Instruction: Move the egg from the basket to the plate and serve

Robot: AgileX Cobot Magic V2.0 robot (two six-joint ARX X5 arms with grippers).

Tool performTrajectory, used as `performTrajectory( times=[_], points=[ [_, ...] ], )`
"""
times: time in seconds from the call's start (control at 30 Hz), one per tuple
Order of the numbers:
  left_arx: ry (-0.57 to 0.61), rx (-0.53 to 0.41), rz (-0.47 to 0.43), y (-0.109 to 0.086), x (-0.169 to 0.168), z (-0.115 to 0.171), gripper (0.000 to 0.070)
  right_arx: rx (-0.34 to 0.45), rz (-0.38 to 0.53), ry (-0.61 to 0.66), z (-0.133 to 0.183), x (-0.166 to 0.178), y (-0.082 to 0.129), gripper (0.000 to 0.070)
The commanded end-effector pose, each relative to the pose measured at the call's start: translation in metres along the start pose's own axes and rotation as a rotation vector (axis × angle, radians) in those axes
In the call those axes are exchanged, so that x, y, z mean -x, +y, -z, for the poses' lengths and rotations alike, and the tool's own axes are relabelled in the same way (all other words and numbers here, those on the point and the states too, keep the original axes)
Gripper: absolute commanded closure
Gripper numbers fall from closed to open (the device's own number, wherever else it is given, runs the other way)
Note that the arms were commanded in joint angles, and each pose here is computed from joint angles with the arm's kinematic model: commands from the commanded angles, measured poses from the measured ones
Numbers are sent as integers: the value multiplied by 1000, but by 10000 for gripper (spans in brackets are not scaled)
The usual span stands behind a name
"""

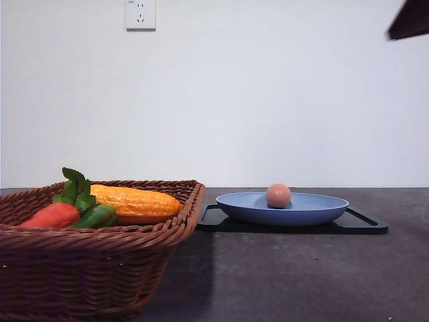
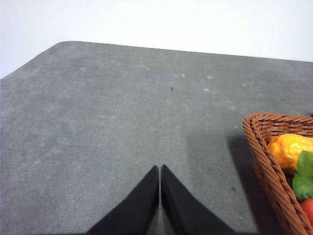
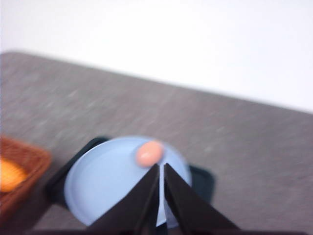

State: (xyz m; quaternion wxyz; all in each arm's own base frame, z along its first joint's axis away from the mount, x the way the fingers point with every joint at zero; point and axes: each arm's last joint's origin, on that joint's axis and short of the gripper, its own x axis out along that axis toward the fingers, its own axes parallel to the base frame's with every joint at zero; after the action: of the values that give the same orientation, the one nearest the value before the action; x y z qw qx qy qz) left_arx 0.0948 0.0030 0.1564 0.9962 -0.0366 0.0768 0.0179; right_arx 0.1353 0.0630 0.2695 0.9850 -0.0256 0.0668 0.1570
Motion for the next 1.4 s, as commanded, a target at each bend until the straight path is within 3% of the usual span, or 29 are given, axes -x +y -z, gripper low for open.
performTrajectory(
  times=[0.0,0.27,0.57,0.87,1.07,1.37],
  points=[
    [21,7,-2,1,-2,6,700,46,1,9,11,4,-4,700],
    [21,7,-2,1,-2,6,700,17,54,-58,65,28,-26,700],
    [21,7,-2,1,-2,6,700,-9,93,-111,111,35,-34,700],
    [21,7,-2,1,-2,6,700,-31,83,-25,122,37,-33,700],
    [21,7,-2,1,-2,6,700,-158,71,15,126,37,-32,700],
    [21,7,-2,1,-2,6,700,-162,80,7,126,37,-33,700]
  ],
)
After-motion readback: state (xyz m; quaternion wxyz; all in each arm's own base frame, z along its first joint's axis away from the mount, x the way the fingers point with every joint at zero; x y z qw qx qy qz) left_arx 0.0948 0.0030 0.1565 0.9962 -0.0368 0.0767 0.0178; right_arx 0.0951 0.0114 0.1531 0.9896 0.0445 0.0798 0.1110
